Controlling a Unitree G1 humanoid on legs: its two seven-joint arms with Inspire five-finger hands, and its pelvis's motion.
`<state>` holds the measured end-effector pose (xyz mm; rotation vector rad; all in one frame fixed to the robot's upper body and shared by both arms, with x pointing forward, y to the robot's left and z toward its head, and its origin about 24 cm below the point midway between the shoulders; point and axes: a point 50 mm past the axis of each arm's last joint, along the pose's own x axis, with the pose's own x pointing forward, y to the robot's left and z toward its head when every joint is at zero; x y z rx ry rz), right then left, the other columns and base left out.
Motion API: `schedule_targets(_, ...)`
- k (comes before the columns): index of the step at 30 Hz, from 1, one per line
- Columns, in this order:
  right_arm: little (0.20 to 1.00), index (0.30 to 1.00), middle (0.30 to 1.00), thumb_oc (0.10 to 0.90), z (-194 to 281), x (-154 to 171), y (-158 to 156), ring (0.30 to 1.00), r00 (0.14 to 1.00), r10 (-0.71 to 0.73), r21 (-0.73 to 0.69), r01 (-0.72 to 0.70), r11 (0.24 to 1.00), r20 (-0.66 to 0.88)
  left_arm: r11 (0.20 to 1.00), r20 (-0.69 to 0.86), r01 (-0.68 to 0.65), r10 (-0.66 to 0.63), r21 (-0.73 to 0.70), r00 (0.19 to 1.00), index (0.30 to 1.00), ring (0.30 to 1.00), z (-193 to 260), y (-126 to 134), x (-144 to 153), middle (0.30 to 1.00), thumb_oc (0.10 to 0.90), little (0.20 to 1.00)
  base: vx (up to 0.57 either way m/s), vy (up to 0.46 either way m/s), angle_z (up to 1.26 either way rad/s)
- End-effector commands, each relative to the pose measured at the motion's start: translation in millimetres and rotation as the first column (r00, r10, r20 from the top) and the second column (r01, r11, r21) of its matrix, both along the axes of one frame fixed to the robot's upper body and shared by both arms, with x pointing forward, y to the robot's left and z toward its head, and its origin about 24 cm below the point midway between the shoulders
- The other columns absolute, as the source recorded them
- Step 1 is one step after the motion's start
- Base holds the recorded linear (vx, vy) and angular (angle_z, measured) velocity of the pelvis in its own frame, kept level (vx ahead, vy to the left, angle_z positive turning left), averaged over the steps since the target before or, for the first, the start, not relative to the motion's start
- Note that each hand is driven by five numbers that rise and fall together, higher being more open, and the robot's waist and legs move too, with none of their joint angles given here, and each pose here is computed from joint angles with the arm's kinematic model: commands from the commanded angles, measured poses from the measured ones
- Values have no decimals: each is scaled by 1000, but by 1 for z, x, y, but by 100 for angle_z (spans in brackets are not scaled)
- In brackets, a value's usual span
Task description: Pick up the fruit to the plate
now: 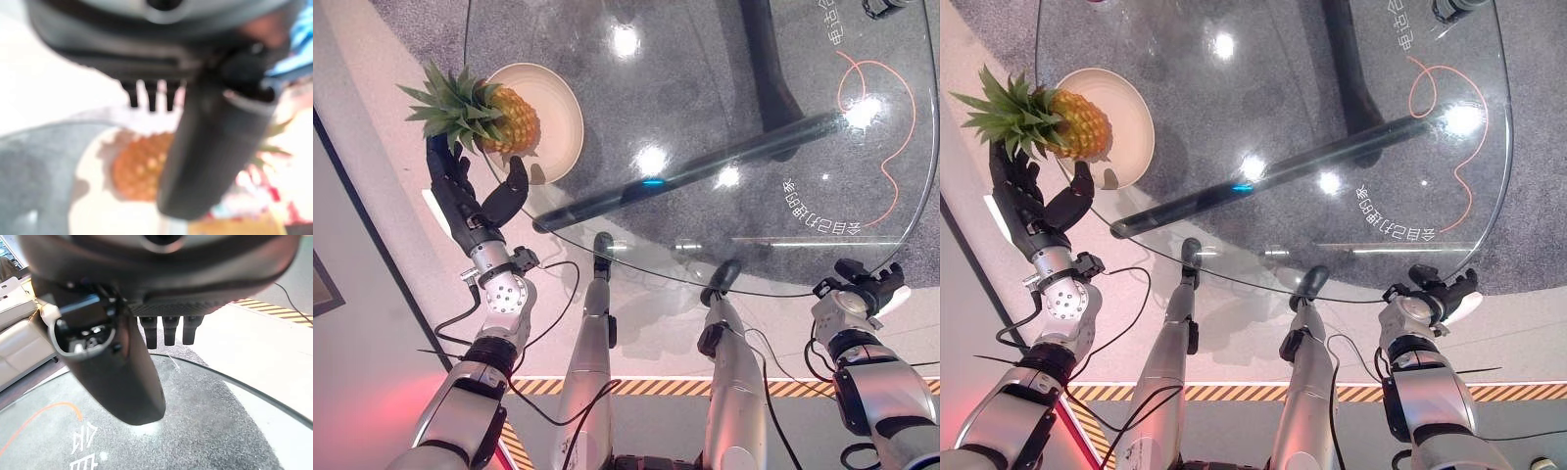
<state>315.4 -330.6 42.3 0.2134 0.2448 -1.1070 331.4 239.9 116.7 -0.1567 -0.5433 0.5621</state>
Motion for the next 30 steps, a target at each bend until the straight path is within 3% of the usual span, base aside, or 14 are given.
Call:
schedule_targets(1, 900, 900, 900, 800, -4, -38, -45, 900, 990, -131, -109, 124, 986, -54, 984, -14, -2, 0, -176, 1000, 900, 900, -14, 19, -6, 900, 800, 900, -7, -6, 6)
schedule_targets(10, 900, 900, 900, 800, -49, -73, -41, 900, 975, -26, -112, 1, 994, -220, 995, -305, -82, 60, -61, 950, 900, 900, -58, 45, -24, 900, 800, 900, 12, 10, 3)
schedule_targets(18, 900, 900, 900, 800, -105, -130, -31, 900, 891, 138, -6, -155, 988, -433, 1000, -673, -22, 9, -11, 739, 900, 900, -135, 64, -71, 900, 800, 900, 115, 28, -1)
schedule_targets(22, 900, 900, 900, 800, -135, -166, -19, 900, 794, 264, 123, -235, 964, -547, 998, -868, -39, -21, -46, 496, 900, 900, -185, 73, -118, 900, 800, 900, 169, 36, 3)
schedule_targets(25, 900, 900, 900, 800, -155, -194, -8, 900, 714, 362, 256, -257, 932, -599, 998, -921, 4, -64, -67, 384, 900, 900, -204, 70, -140, 900, 800, 900, 215, -8, 6)
schedule_targets(29, 900, 900, 900, 800, -176, -232, 9, 900, 590, 482, 417, -255, 872, -648, 985, -976, 99, -157, -143, 153, 900, 900, -232, 57, -172, 900, 800, 900, 217, -23, 3)
schedule_targets(30, 900, 900, 900, 800, -178, -235, 11, 900, 575, 493, 433, -250, 866, -653, 982, -978, 104, -168, -155, 127, 900, 900, -235, 55, -176, 900, 800, 900, 191, -6, -2)
